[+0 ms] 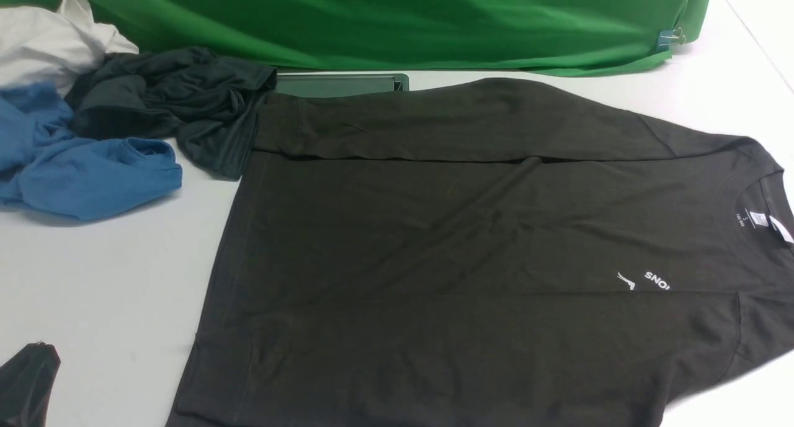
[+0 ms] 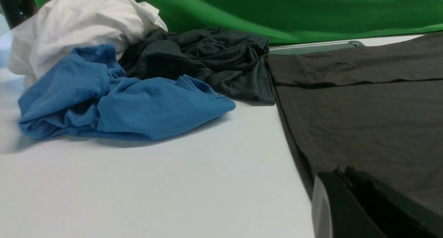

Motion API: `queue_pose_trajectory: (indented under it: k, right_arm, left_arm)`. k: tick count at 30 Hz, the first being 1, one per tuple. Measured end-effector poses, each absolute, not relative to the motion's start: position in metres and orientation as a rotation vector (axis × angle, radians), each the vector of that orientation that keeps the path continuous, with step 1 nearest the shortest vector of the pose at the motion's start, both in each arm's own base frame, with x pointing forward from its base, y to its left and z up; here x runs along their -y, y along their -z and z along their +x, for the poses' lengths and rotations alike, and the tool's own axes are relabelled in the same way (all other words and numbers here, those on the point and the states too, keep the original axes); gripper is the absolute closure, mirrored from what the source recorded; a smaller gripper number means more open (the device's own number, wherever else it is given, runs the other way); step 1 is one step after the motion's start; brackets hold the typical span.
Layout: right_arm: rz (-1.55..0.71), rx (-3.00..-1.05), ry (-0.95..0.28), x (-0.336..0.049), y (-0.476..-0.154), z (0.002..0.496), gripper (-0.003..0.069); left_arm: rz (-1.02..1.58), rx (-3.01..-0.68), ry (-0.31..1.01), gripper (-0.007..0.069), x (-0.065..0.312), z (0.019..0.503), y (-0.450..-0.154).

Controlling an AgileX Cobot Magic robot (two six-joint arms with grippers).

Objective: Fold a long-sleeved shirt on a white desktop.
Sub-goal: 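Grasp the left edge of the dark T-shirt lying flat on the table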

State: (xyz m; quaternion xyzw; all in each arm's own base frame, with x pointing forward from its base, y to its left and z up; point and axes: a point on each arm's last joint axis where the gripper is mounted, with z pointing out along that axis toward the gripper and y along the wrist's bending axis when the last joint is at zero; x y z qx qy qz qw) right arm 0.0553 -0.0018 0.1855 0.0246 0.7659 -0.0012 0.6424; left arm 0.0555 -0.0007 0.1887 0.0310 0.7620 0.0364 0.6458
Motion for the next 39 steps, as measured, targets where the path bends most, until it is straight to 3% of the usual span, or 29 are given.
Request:
queue_pose_trajectory:
  k: [8,10,13,15,22,26,31,36,39]
  right_arm:
    - [0.056,-1.745,0.003,0.002,-0.186,0.055,0.0419]
    - [0.056,-1.745,0.003,0.002,-0.186,0.055,0.0419]
    - [0.056,-1.745,0.003,0.002,-0.186,0.055,0.0419]
    - [0.056,-1.745,0.003,0.002,-0.186,0.055,0.0419]
    - [0.056,-1.745,0.003,0.002,-0.186,0.055,0.0419]
    - [0.056,-1.744,0.003,0.002,-0.186,0.055,0.0419]
    - [0.056,-1.744,0.003,0.002,-0.186,0.055,0.0419]
    - [0.056,-1.744,0.003,0.002,-0.186,0.055,0.0419]
    - [0.056,-1.741,0.003,0.002,-0.186,0.055,0.0419]
  left_arm:
    - [0.049,-1.71,-0.067,0.0603,0.001,0.056,-0.191]
    - [-0.046,-1.661,0.026,0.0603,0.001,0.056,-0.195]
    - [-0.33,-1.534,0.306,0.0603,0.001,0.057,-0.204]
    - [-0.443,-1.47,0.41,0.0603,-0.001,0.057,-0.208]
    - [-0.581,-1.303,0.474,0.0603,-0.01,0.055,-0.219]
    - [-0.414,-1.424,0.479,0.0601,0.004,0.049,-0.243]
    - [-0.116,-1.61,0.343,0.0598,0.016,0.05,-0.281]
    - [0.158,-1.851,0.314,0.0594,0.027,0.071,-0.296]
    - [0.326,-2.089,0.37,0.0594,0.036,0.089,-0.295]
